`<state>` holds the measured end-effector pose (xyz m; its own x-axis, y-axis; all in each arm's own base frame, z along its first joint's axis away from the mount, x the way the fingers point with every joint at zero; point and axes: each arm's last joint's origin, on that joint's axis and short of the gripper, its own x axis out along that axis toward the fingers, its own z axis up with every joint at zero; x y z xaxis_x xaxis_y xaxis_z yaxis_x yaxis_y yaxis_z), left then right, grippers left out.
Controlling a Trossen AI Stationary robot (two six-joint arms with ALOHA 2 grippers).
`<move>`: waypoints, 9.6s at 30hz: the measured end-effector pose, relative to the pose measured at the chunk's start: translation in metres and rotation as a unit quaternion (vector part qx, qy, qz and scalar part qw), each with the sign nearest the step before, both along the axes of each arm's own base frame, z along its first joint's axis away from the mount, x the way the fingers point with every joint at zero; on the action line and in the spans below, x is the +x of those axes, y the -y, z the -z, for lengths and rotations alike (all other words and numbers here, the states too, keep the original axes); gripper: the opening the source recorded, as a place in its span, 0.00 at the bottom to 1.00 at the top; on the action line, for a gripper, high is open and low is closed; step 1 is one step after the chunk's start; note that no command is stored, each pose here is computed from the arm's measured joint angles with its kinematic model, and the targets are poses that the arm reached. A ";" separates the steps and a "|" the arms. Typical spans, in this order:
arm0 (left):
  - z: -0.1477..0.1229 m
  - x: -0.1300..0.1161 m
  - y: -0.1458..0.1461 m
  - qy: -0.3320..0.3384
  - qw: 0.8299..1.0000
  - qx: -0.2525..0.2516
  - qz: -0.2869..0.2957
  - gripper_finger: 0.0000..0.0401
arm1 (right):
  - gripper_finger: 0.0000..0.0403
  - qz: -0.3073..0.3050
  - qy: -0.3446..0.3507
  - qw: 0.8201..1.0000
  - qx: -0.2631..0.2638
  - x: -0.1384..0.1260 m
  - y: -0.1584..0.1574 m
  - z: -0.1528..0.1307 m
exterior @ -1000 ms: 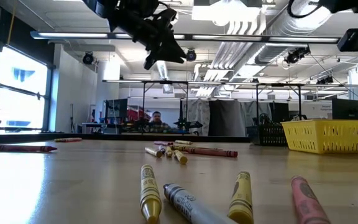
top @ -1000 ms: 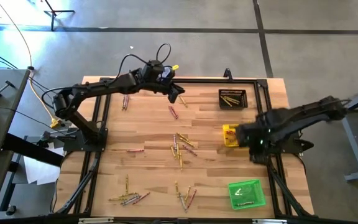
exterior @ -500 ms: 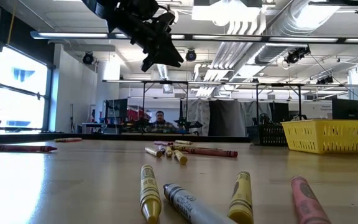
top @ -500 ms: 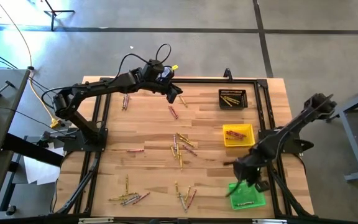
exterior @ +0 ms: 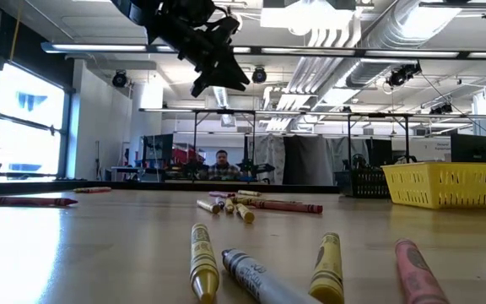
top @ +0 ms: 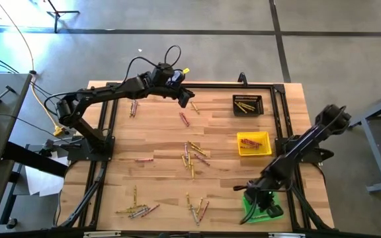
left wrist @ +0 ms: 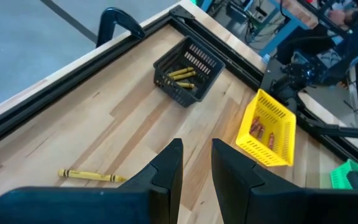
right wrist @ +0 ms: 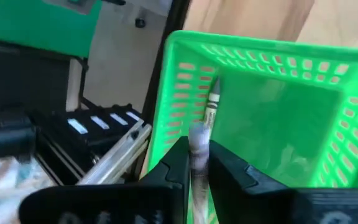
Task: Sort crayons
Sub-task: Put the gray crayon into the green bin, then put the red crayon into the yellow bin, then put the yellow crayon into the black bin
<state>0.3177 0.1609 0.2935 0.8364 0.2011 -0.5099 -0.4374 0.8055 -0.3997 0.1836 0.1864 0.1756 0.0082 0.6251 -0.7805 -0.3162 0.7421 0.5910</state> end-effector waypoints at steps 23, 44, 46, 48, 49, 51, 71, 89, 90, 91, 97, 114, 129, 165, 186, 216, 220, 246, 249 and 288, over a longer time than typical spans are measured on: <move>0.000 -0.009 0.012 -0.033 0.994 -0.012 0.102 0.17 | 0.00 0.004 -0.012 0.998 0.063 -0.012 0.014 -0.035; 0.014 -0.105 0.041 -0.455 0.890 0.013 -0.036 0.17 | 0.01 0.270 0.081 0.861 -0.423 -0.019 0.133 -0.043; 0.017 -0.115 0.045 -0.469 0.882 0.002 -0.055 0.17 | 0.01 0.308 0.076 0.834 -0.451 -0.016 0.148 -0.044; 0.025 -0.126 0.049 -0.472 0.877 -0.026 -0.085 0.17 | 0.01 0.350 0.066 0.813 -0.461 -0.012 0.163 -0.044; 0.028 -0.131 0.051 -0.466 0.878 -0.042 -0.103 0.17 | 0.01 0.375 0.059 0.800 -0.464 -0.011 0.170 -0.044; 0.037 -0.141 0.058 -0.451 0.879 -0.077 -0.132 0.17 | 0.01 0.432 0.047 0.770 -0.467 -0.010 0.184 -0.045; 0.067 -0.131 0.172 -0.401 0.888 -0.062 0.218 0.18 | 0.27 0.517 0.105 0.773 -0.352 0.014 0.243 -0.053; 0.133 -0.092 0.197 -0.509 0.807 -0.027 0.298 0.34 | 0.32 0.517 0.111 0.777 -0.341 0.015 0.244 -0.054; 0.136 -0.089 0.197 -0.503 0.811 -0.023 0.298 0.34 | 0.32 0.517 0.111 0.777 -0.341 0.015 0.244 -0.054; 0.139 -0.085 0.197 -0.499 0.814 -0.020 0.298 0.34 | 0.32 0.517 0.111 0.777 -0.341 0.015 0.244 -0.054; 0.158 -0.077 0.197 -0.517 0.807 0.000 0.285 0.34 | 0.32 0.517 0.112 0.777 -0.341 0.015 0.244 -0.054; 0.171 -0.074 0.196 -0.543 0.794 -0.040 0.270 0.03 | 0.32 0.536 0.098 0.782 -0.303 0.016 0.243 -0.058; 0.140 -0.069 0.178 -0.487 0.845 -0.103 0.193 0.00 | 0.32 0.457 0.157 0.780 -0.396 0.020 0.247 -0.108; -0.052 -0.004 0.093 0.241 0.951 0.025 -0.193 0.00 | 0.32 0.514 0.499 0.684 -0.141 0.070 0.297 -0.175; -0.062 0.044 0.084 0.190 0.964 0.086 -0.163 0.00 | 0.32 0.508 0.467 0.719 -0.082 0.083 0.299 -0.160; -0.058 0.058 0.082 0.147 0.975 0.121 -0.118 0.24 | 0.03 0.542 0.421 0.717 -0.123 0.060 0.319 -0.157; -0.056 0.057 0.080 0.128 0.975 0.147 -0.110 0.27 | 0.03 0.524 0.336 0.760 -0.189 0.028 0.319 -0.148; -0.053 0.044 0.065 0.054 0.976 0.187 -0.097 0.25 | 0.04 0.328 -0.098 0.924 -0.169 -0.001 0.252 -0.085; -0.058 0.034 0.063 0.038 0.977 0.186 -0.101 0.25 | 0.04 0.312 -0.132 0.929 -0.151 0.000 0.248 -0.062; -0.013 -0.036 0.037 -0.339 0.927 0.107 -0.119 0.25 | 0.16 0.413 0.091 0.867 -0.264 0.040 0.270 -0.116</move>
